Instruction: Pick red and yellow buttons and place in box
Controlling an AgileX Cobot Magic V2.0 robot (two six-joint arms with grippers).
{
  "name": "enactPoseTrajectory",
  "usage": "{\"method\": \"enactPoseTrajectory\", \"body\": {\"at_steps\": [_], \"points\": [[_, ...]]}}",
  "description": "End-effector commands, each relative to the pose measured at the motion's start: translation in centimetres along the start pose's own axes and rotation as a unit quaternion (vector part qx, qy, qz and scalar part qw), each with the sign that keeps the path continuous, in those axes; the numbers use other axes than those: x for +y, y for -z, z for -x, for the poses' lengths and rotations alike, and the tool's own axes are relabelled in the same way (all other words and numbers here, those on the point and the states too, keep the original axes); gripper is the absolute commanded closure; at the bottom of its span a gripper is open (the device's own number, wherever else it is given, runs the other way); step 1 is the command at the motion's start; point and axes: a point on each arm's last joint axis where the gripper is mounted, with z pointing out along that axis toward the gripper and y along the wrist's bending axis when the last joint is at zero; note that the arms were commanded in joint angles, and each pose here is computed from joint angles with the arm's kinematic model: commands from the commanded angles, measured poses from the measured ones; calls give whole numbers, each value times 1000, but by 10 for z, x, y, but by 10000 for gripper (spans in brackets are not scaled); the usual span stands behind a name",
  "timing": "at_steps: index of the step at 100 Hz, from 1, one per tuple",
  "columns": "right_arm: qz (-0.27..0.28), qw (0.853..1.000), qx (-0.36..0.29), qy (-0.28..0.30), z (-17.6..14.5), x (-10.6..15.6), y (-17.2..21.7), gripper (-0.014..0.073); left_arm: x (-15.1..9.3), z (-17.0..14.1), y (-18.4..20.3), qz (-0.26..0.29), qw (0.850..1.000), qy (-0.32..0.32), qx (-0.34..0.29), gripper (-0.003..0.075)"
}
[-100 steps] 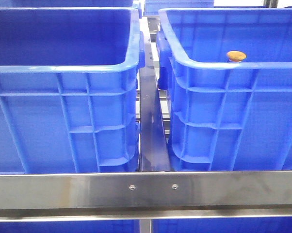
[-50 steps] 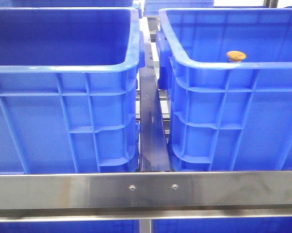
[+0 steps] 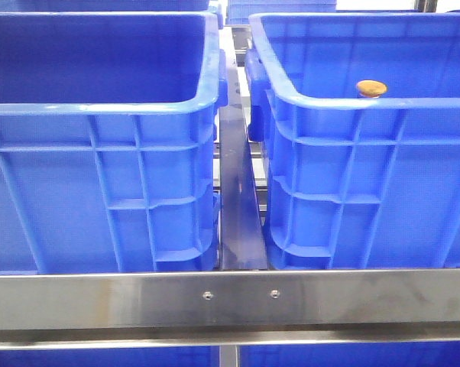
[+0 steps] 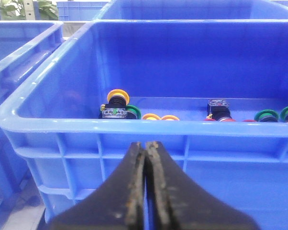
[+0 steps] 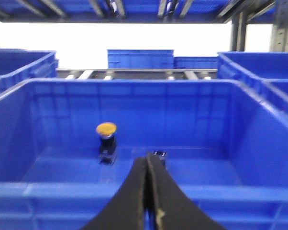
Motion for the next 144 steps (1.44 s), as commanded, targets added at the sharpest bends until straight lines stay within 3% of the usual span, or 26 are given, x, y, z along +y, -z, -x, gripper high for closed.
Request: {"method": "enactPoseTrajectory", "body": {"at_steps": [1,144], "points": [[5,1000,-25,8,5,1,3,652,0,-10,0,1,1000,8,-25,740],[-3,1000,-18,16,3,0,5,652,0,-10,0,1,1000,8,-26,740]]}}
